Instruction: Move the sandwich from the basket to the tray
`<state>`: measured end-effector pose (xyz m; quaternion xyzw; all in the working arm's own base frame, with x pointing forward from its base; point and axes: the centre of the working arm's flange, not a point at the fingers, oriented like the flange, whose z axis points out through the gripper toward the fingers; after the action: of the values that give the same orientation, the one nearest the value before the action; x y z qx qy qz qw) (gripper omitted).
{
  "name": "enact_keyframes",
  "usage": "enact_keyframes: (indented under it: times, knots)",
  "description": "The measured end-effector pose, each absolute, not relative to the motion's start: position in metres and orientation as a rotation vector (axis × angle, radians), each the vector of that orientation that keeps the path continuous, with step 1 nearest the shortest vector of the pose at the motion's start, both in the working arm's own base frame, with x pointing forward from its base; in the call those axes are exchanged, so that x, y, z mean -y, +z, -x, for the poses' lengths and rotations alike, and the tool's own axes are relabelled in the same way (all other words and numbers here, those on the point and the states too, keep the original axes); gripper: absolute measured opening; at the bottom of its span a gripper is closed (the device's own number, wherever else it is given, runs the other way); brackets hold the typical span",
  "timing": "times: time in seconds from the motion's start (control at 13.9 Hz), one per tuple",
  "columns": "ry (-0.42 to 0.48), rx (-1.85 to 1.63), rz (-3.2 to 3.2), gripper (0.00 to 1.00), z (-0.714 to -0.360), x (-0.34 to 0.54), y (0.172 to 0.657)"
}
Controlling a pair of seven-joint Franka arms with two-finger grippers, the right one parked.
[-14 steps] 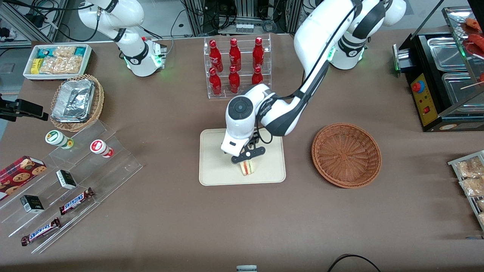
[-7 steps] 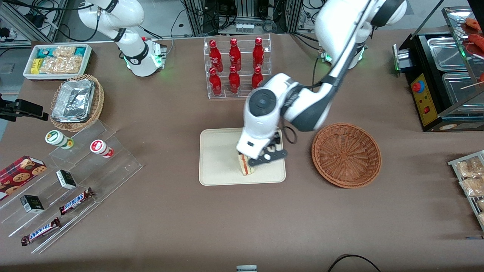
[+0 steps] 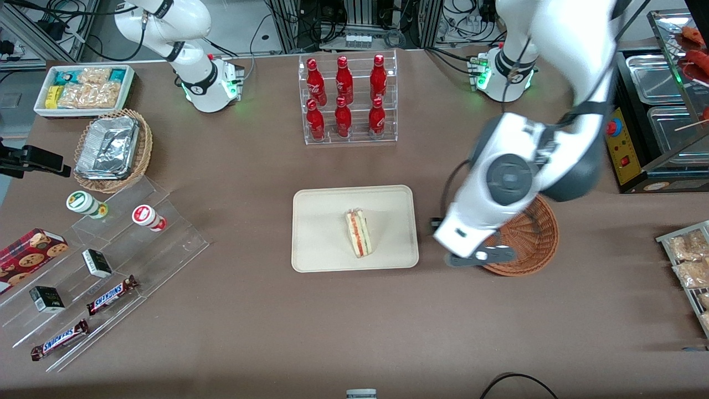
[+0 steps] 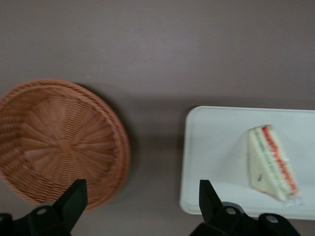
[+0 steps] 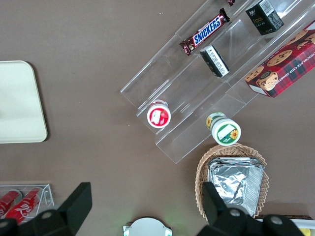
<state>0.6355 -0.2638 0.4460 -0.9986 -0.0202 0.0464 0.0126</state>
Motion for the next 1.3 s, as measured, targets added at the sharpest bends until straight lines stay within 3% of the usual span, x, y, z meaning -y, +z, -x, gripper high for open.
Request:
enact_keyframes:
  times: [0.43, 0.65, 1.3]
  knots:
    - [0.174, -0.179, 3.107, 1.0, -0.621, 0.139, 0.478]
    - [0.156, -0.245, 3.101, 1.0, -0.605, 0.113, 0.501]
    - [0.22, -0.332, 3.08, 1.0, -0.558, 0.034, 0.581]
